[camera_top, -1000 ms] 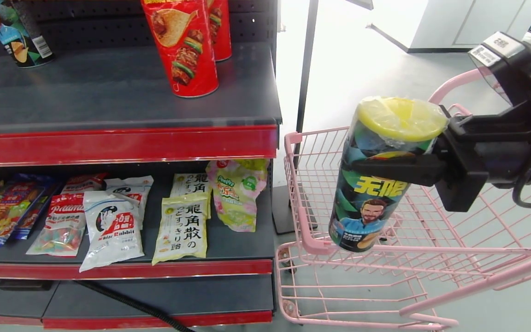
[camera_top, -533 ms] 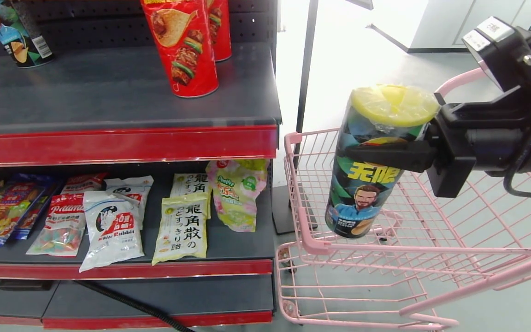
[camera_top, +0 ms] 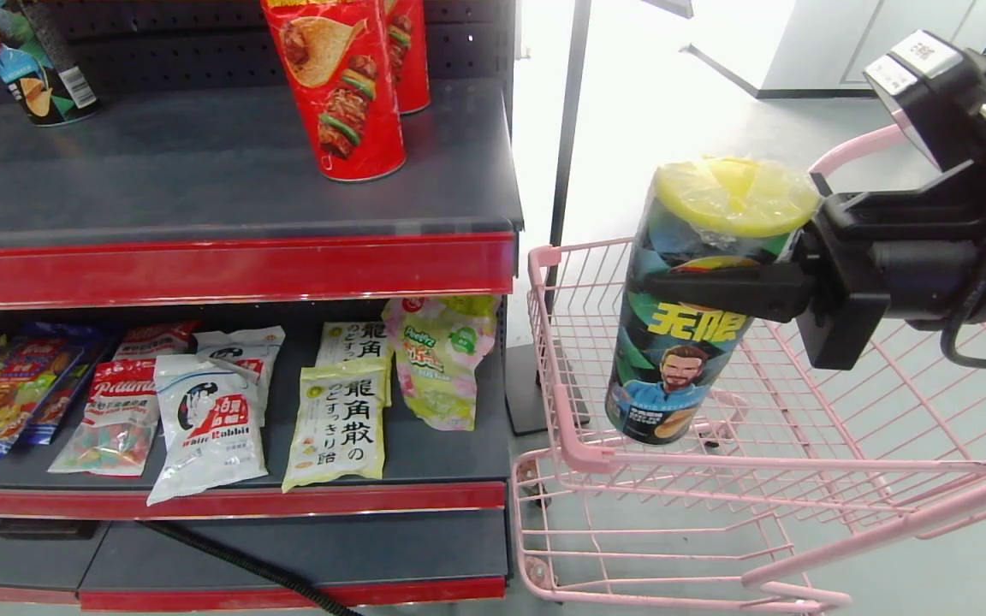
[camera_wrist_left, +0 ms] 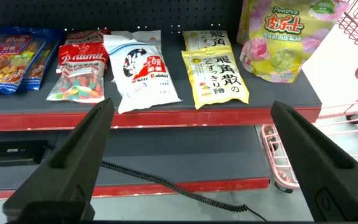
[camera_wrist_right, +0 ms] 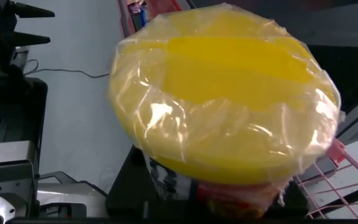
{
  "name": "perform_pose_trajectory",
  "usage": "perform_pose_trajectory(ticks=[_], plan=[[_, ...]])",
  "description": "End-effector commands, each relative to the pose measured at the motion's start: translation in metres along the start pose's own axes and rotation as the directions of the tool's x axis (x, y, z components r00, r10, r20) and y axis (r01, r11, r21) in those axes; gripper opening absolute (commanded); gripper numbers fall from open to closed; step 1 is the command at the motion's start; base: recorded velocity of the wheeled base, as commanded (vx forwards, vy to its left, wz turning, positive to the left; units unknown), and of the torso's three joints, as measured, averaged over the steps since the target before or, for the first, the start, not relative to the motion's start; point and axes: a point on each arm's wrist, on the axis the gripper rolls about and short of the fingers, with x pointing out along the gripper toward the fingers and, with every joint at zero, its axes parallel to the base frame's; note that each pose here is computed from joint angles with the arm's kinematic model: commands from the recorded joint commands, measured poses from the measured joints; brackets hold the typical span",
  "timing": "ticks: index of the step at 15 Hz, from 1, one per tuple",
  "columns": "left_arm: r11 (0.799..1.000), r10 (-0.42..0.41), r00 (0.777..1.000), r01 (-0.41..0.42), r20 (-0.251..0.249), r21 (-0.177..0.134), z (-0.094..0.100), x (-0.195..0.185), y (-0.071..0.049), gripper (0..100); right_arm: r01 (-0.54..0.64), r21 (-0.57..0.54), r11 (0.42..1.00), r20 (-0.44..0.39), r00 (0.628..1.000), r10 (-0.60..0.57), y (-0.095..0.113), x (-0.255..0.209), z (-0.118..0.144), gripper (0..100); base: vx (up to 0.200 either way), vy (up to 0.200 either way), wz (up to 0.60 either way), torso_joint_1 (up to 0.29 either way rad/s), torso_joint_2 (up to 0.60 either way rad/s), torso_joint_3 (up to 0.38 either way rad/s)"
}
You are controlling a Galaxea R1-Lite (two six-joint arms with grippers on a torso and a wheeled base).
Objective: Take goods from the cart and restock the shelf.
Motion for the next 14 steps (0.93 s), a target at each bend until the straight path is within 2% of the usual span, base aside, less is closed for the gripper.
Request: perform_pose_trajectory(ticks=[1,5,14], plan=[[1.000,0.001,1.000,-0.001,-0.001,0.000,0.0000,0.0001,0.0000,100,0.000,-0.001,1.000,0.001,1.000,0.000,0.0002,-0.0001,0.0001,0,0.000,0.000,0.00,0.000,0.00,0.000],[1.000,0.001,1.000,-0.001,-0.001,0.000,0.0000,0.0001,0.0000,100,-0.002,0.000,1.000,0.000,1.000,0.002,0.0006,0.0002,-0.0002,0,0.000,0.000,0.00,0.085,-0.24,-0.153],[1.000,0.001,1.000,-0.001,-0.001,0.000,0.0000,0.0001,0.0000,100,-0.003,0.006,1.000,-0.006,1.000,0.003,0.0008,0.0006,-0.0030,0,0.000,0.000,0.00,0.204,-0.52,-0.321]])
